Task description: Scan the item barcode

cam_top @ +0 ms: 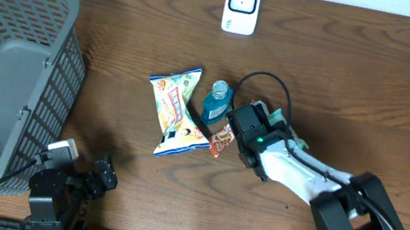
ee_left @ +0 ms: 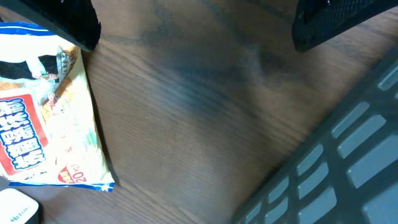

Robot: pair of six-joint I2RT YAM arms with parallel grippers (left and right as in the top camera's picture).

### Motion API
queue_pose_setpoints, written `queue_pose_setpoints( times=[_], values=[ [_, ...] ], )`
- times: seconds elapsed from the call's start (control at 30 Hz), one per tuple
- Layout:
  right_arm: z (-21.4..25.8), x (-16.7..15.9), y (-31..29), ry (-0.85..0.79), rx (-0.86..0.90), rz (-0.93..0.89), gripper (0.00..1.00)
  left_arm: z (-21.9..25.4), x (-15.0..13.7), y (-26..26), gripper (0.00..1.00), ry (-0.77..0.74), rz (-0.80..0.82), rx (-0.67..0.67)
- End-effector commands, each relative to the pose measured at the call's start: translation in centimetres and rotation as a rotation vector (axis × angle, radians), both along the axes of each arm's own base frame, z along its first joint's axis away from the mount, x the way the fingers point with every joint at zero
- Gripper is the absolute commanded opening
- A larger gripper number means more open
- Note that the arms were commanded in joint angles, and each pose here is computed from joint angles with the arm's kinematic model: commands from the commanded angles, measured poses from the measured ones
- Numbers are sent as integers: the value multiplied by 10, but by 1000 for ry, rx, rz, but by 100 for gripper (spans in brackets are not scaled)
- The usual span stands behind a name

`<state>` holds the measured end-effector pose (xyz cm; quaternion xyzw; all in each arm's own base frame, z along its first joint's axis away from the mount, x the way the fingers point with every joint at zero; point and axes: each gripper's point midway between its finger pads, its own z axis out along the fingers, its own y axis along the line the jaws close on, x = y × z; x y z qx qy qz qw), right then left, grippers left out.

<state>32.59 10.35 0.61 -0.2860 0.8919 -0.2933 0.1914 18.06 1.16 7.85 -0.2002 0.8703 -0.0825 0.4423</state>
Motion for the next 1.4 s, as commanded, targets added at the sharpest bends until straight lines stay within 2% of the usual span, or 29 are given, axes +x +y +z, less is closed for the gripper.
queue_pose_setpoints(
  times=[0.0,0.03,0.23,0.5,0.73,0.8,0.87,1.0,1.17,1.37],
  values=[
    [-39,-29,-14,142,-48,-13,11,4,0,1,98,-11,1,12],
    [-40,-31,-15,141,-44,-29,1,4,0,1,98,-11,1,12],
    [-42,-40,9,228,103,-24,1,4,0,1,98,-11,1,12],
    [32,-30,69,313,475,66,1,4,0,1,98,-11,1,12],
    [74,-51,84,489,870,151,1,4,0,1,98,-11,1,12],
    [89,-65,97,581,1050,221,1,4,0,1,98,-11,1,12],
    [119,-78,112,647,1276,371,1,4,0,1,98,-11,1,12],
    [167,-90,120,639,1564,593,1,4,0,1,98,-11,1,12],
    [219,-95,127,605,1850,728,1,4,0,1,98,-11,1,12],
    [226,-100,129,622,1891,735,1,4,0,1,98,-11,1,12]
  ],
)
